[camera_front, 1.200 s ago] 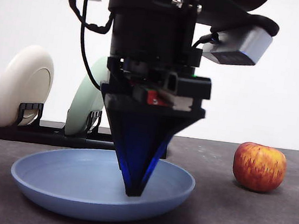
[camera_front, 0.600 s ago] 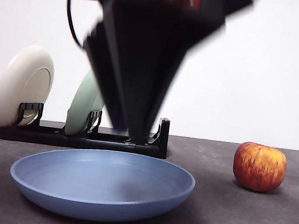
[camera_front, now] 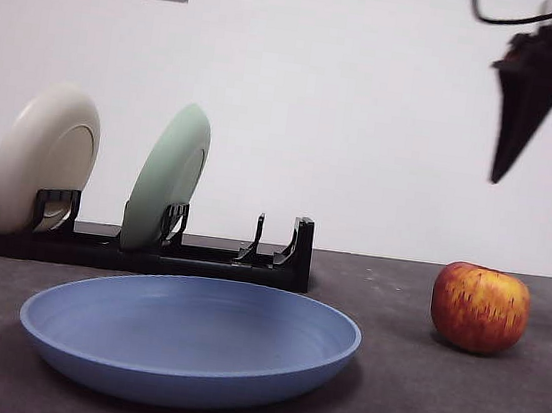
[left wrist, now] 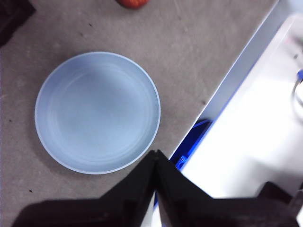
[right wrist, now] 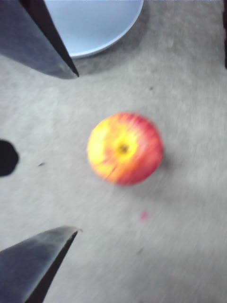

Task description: Take the blue plate from the plate rack,put the plate on the table,take the apple from the table,put the apple in the plate

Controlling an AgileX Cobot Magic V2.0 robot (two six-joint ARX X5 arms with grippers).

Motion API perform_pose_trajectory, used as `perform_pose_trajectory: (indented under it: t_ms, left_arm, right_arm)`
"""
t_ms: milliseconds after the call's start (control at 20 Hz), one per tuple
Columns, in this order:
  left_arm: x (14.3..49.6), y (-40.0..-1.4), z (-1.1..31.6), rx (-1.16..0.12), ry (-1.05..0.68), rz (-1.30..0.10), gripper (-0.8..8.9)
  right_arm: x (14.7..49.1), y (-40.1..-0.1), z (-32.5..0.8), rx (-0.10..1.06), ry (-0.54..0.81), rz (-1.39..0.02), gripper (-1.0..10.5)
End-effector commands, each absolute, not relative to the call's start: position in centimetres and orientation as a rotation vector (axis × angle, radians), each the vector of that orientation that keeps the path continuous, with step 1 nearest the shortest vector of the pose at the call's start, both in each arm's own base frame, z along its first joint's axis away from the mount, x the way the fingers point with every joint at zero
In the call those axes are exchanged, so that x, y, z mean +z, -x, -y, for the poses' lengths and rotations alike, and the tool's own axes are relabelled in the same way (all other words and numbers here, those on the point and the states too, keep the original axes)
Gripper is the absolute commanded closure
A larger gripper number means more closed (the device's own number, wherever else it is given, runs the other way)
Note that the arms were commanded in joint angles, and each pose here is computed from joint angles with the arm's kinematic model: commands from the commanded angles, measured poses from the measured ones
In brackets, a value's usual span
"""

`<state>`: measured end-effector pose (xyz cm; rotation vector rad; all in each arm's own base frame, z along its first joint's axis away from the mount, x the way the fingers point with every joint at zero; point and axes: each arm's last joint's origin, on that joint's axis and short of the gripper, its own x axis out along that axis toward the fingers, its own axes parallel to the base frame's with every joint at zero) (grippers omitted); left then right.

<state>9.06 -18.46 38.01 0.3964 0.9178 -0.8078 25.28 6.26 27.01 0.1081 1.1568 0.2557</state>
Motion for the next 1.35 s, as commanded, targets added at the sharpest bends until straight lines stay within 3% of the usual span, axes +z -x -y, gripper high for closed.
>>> perform_pose_trajectory:
  t_ms: [50,200,400,750,1050,1350]
  left_arm:
    - [39.1,-8.4,16.9,-0.789,-0.310,-0.896,8.22]
    - [40.2,-7.4,14.6,-0.773,-0.253,-0.853,8.22]
    - [40.6,-6.5,12.0,-0.649,-0.238,-0.835,8.22]
    - [41.0,-6.0,10.7,-0.605,-0.204,-0.787,8.22]
    - [41.0,-6.0,10.7,-0.604,-0.201,-0.789,8.22]
    - [41.0,-6.0,10.6,-0.603,-0.196,-0.790,8.22]
  right_arm:
    - [26.3,-27.1,-7.4,0.273,-0.084,-1.192,2.4]
    - [24.7,-29.3,-8.6,0.270,-0.057,-1.254,2.4]
    - [21.6,-31.1,-9.5,0.260,-0.038,-1.345,2.4]
    - [18.3,-32.4,-10.1,0.250,-0.025,-1.413,2.7]
    - [18.2,-32.3,-10.5,0.228,-0.029,-1.417,8.6]
    - [19.5,-32.3,-10.5,0.242,0.001,-1.431,8.9]
